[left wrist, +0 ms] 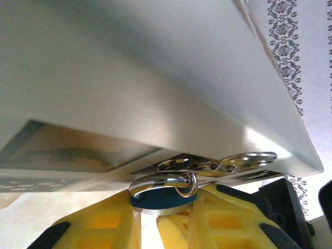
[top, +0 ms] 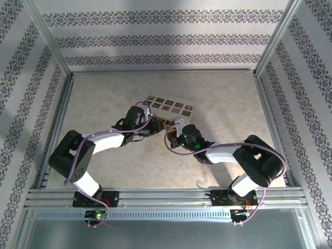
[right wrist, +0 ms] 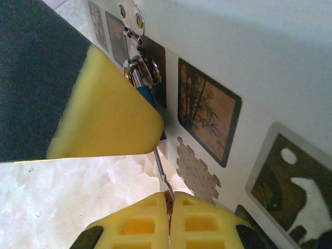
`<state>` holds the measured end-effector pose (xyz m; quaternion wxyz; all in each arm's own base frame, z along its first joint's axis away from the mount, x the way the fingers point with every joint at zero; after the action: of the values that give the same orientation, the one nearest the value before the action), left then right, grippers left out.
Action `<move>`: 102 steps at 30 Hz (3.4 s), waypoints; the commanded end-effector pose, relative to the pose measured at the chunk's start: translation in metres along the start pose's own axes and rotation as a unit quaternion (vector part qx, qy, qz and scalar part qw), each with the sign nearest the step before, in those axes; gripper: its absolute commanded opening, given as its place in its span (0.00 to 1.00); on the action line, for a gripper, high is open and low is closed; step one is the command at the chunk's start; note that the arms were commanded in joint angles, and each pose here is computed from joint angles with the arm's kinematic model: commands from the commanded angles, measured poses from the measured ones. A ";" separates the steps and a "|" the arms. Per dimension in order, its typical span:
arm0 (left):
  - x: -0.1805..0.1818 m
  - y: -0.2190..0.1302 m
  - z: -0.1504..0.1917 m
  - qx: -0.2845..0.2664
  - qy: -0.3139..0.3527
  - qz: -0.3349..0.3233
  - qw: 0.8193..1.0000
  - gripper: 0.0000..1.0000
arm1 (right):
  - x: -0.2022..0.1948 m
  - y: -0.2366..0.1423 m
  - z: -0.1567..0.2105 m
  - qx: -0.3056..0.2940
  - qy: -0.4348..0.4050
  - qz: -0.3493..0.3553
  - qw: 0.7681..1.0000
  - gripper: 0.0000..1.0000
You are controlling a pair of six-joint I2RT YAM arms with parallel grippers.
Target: Unlock a padlock with a key
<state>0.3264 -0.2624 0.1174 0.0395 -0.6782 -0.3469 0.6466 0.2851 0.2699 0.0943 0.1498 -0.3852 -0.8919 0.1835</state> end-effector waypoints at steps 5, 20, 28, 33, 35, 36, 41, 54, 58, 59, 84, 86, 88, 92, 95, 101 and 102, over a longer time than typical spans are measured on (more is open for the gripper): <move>-0.027 -0.001 0.001 0.008 0.014 0.037 0.999 0.23 | -0.011 -0.005 -0.026 -0.058 0.018 0.012 0.998 0.01; -0.026 0.000 0.002 0.008 0.013 0.035 0.999 0.23 | -0.011 -0.010 -0.028 -0.070 0.025 -0.015 0.997 0.01; -0.027 0.000 0.001 0.007 0.012 0.037 0.999 0.23 | -0.012 -0.013 -0.022 -0.065 0.024 -0.009 0.998 0.01; -0.027 0.000 0.002 0.009 0.012 0.039 0.999 0.23 | -0.012 -0.010 -0.026 -0.068 0.022 -0.009 0.997 0.01; -0.027 -0.001 0.002 0.008 0.012 0.039 0.999 0.23 | -0.012 -0.008 -0.028 -0.069 0.021 -0.008 0.997 0.01; -0.028 -0.001 0.002 0.008 0.013 0.039 0.999 0.23 | -0.013 -0.007 -0.028 -0.069 0.022 -0.006 0.997 0.01; -0.029 -0.002 0.002 0.007 0.013 0.040 0.999 0.23 | -0.018 -0.004 -0.023 -0.055 0.017 0.018 0.998 0.01; -0.029 -0.002 0.001 0.007 0.013 0.040 0.999 0.23 | -0.021 0.001 -0.018 -0.038 0.008 0.035 0.999 0.01; -0.030 -0.001 0.002 0.008 0.013 0.041 0.999 0.23 | -0.019 0.000 -0.023 -0.046 0.007 0.031 0.998 0.01; -0.029 -0.001 0.002 0.008 0.012 0.040 0.999 0.23 | -0.018 -0.001 -0.025 -0.050 0.007 0.026 0.998 0.01; -0.030 -0.001 0.002 0.011 0.013 0.042 0.999 0.23 | -0.003 -0.008 -0.047 -0.090 -0.004 -0.018 0.996 0.02; -0.031 -0.002 0.002 0.011 0.013 0.044 0.999 0.23 | -0.004 -0.006 -0.048 -0.093 -0.004 -0.017 0.996 0.02; -0.031 -0.002 0.003 0.012 0.012 0.043 0.999 0.23 | -0.005 -0.004 -0.049 -0.094 -0.005 -0.014 0.995 0.02; -0.032 -0.002 0.003 0.012 0.012 0.044 0.999 0.23 | -0.004 0.002 -0.051 -0.094 -0.008 -0.016 0.995 0.02; -0.033 -0.002 0.002 0.012 0.012 0.045 0.999 0.23 | -0.002 0.006 -0.050 -0.092 -0.009 -0.019 0.996 0.01; -0.032 -0.003 0.003 0.012 0.011 0.045 0.999 0.23 | -0.002 0.009 -0.060 -0.106 -0.009 -0.022 0.994 0.02; -0.032 -0.003 0.003 0.012 0.011 0.045 0.999 0.23 | -0.002 0.009 -0.062 -0.111 -0.007 -0.023 0.994 0.02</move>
<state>0.3362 -0.2581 0.1204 0.0244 -0.6760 -0.3697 0.6370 0.3003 0.2729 0.1011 0.1449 -0.3797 -0.9003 0.1561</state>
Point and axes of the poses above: each hand's point on the last joint's axis, 136 mm out from that joint toward the fingers, its own y axis out along the fingers, its own x axis along the line the jaws close on, z = x × y, the point moved 2 cm from there along -y, back along the fingers, and after that the axes turned 11 degrees about -y, right-handed, at the moved point
